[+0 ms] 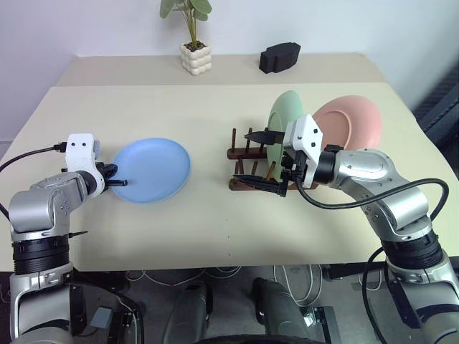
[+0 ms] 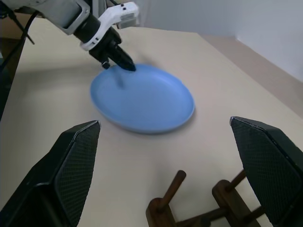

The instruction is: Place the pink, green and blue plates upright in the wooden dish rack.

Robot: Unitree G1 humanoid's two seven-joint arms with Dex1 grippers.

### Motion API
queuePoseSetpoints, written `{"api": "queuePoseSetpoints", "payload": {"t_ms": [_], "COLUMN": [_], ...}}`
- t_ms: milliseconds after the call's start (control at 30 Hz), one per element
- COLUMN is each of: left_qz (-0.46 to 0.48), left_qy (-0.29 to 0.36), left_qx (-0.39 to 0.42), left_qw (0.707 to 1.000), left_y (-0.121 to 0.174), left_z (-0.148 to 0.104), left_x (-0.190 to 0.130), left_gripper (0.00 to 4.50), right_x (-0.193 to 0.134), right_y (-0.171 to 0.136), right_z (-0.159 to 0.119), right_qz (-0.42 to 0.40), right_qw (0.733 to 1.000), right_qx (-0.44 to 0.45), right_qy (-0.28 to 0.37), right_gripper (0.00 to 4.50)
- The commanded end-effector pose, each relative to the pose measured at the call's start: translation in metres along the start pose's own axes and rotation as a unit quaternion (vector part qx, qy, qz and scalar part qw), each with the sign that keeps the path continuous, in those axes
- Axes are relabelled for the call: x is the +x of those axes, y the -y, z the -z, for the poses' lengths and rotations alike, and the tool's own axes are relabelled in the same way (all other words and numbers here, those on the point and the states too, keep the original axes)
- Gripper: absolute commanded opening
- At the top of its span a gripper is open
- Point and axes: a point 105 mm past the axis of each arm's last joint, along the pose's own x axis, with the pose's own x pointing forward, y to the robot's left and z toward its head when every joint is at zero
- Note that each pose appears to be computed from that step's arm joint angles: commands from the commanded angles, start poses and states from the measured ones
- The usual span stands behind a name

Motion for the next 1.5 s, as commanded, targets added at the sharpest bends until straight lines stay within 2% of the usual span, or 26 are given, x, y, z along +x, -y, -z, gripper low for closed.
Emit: {"api": "queuePoseSetpoints", "payload": {"t_ms": [33, 167, 267, 500, 700, 900, 1100, 1167, 1233, 1433, 1500], "left_qz": [0.016, 0.016, 0.024, 0.043, 0.082, 0.115, 0.147, 0.150, 0.151, 0.141, 0.138], "left_qy": [0.044, 0.156, 0.260, 0.379, 0.401, 0.387, 0.380, 0.378, 0.376, 0.379, 0.380], "left_qx": [0.016, 0.003, 0.032, 0.110, 0.120, 0.120, 0.121, 0.122, 0.120, 0.113, 0.112], "left_qw": [0.999, 0.988, 0.965, 0.918, 0.905, 0.907, 0.905, 0.905, 0.906, 0.908, 0.908], "left_y": [0.010, 0.019, 0.039, 0.095, 0.123, 0.138, 0.147, 0.146, 0.144, 0.136, 0.133], "left_z": [-0.016, -0.061, -0.104, -0.171, -0.186, -0.182, -0.177, -0.175, -0.174, -0.177, -0.177], "left_x": [-0.002, -0.008, -0.023, -0.060, -0.077, -0.082, -0.092, -0.093, -0.095, -0.098, -0.100], "left_gripper": [0.03, 0.03, 0.03, 0.03, 0.03, 0.03, 0.03, 0.00, 0.00, 0.00, 0.00], "right_x": [0.000, 0.005, 0.012, 0.038, 0.052, 0.060, 0.065, 0.066, 0.066, 0.068, 0.069], "right_y": [0.001, 0.007, 0.014, 0.022, 0.023, 0.025, 0.022, 0.022, 0.023, 0.021, 0.018], "right_z": [-0.012, -0.011, -0.008, -0.007, -0.013, -0.014, -0.004, -0.002, -0.002, 0.002, 0.003], "right_qz": [0.005, 0.022, 0.045, 0.090, 0.108, 0.115, 0.105, 0.101, 0.101, 0.094, 0.088], "right_qw": [1.000, 0.999, 0.992, 0.960, 0.939, 0.917, 0.914, 0.917, 0.917, 0.918, 0.919], "right_qx": [-0.022, -0.049, -0.117, -0.262, -0.326, -0.382, -0.390, -0.385, -0.384, -0.384, -0.383], "right_qy": [0.014, 0.005, -0.018, -0.030, -0.018, -0.024, -0.036, -0.037, -0.037, -0.040, -0.037], "right_gripper": [4.49, 4.49, 4.49, 4.49, 4.49, 4.49, 4.49, 3.94, 3.19, 0.11, 0.04]}}
